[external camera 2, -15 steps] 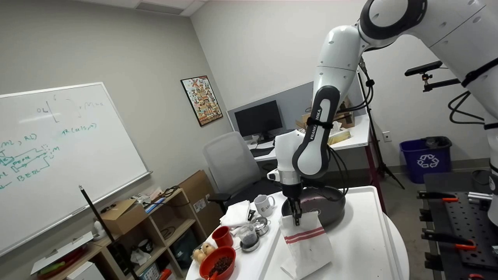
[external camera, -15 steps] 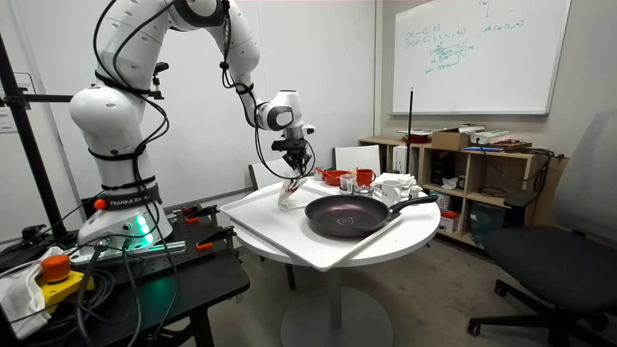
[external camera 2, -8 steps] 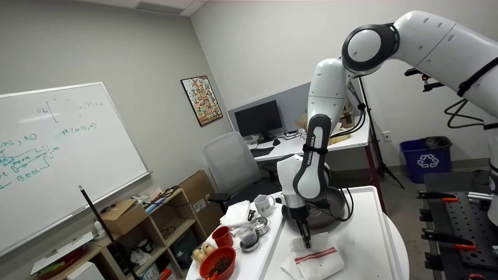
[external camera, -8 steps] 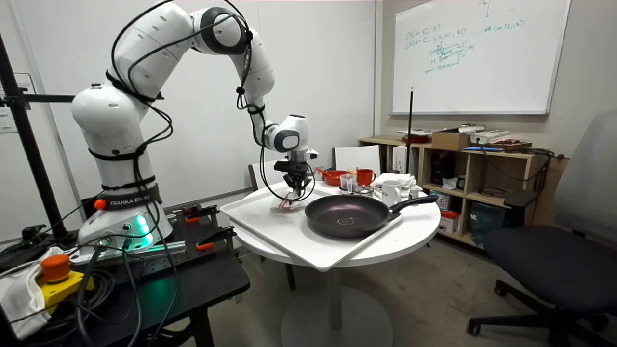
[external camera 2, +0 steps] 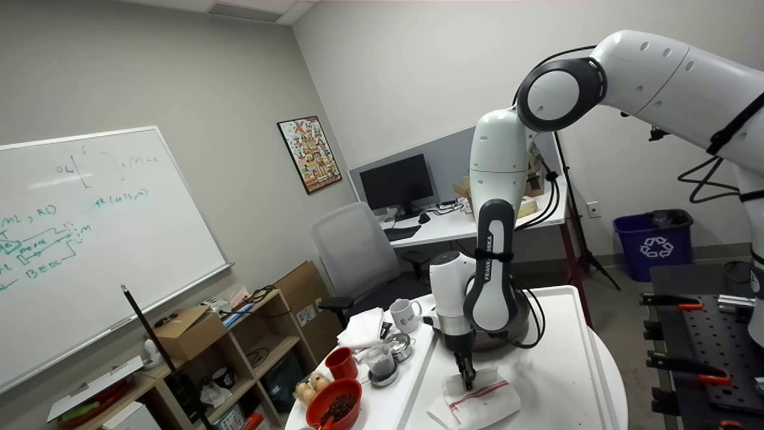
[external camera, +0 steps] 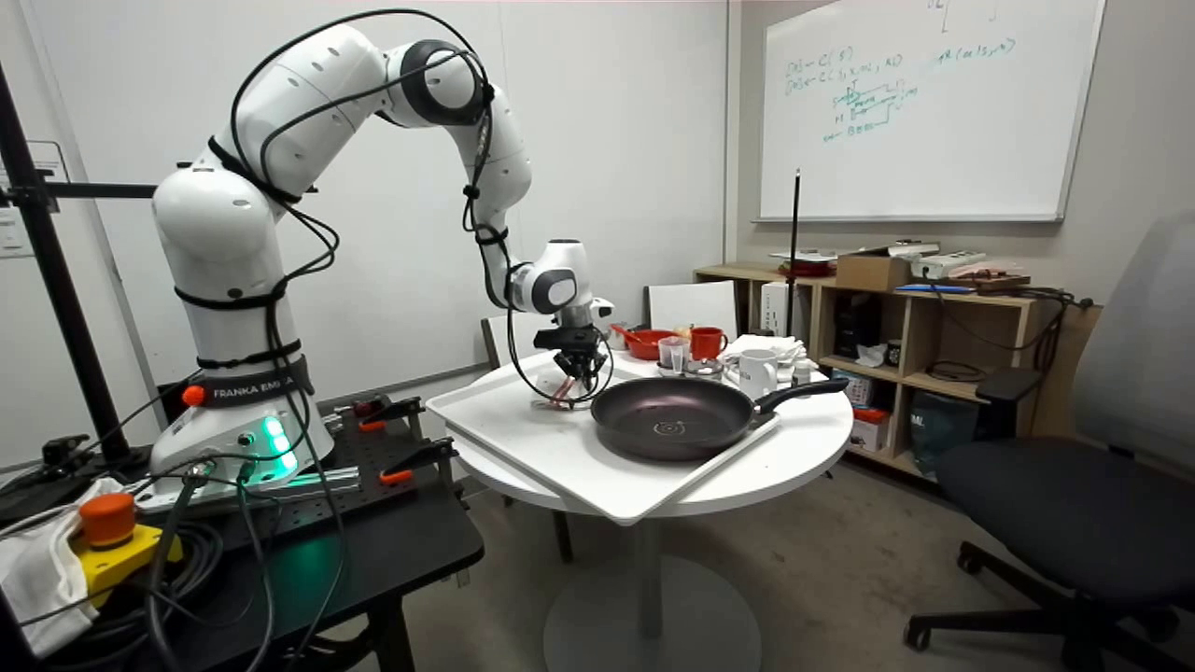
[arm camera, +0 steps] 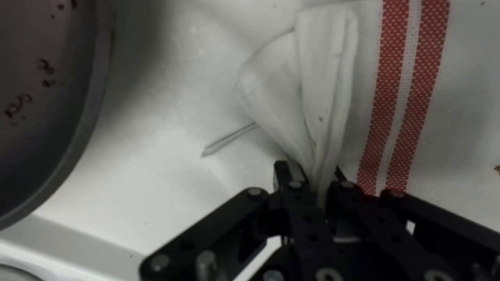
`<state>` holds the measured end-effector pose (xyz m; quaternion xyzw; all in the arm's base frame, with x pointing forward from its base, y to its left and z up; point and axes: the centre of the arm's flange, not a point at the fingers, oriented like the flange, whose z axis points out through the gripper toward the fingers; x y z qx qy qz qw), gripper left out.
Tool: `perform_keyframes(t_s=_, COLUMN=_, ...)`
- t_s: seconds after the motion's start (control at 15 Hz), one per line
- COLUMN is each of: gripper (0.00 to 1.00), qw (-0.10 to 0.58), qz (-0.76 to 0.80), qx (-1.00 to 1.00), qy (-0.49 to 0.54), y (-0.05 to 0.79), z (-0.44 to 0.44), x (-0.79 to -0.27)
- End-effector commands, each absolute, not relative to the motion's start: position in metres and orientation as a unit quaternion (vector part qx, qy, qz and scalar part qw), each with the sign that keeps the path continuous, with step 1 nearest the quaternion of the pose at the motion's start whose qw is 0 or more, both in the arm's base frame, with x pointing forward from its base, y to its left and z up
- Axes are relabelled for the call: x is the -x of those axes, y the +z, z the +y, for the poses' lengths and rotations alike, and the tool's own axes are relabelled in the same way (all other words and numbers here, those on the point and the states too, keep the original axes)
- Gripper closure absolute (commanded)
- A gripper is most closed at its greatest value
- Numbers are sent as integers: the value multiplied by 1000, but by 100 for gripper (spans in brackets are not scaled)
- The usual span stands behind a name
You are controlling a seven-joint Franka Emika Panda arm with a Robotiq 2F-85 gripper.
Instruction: Pick up the white and red towel and use it to wipe the black pan, set the towel down on the tray
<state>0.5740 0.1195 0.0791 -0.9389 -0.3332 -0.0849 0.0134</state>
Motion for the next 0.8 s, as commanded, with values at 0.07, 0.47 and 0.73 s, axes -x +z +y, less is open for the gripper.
perform_keyframes(t_s=0.07, gripper=97, qw=-27, qz=-354, qx=926, qy=-127, y=88, z=136, x=-569)
perform_keyframes(t_s=0.47, gripper=97, qw=-37, qz=-362, qx=921, qy=-137, y=104, z=148, x=-575)
perform_keyframes(t_s=0.73, gripper=97, qw=-16, qz=-356, qx=929, qy=-98, y=117, z=155, x=-584)
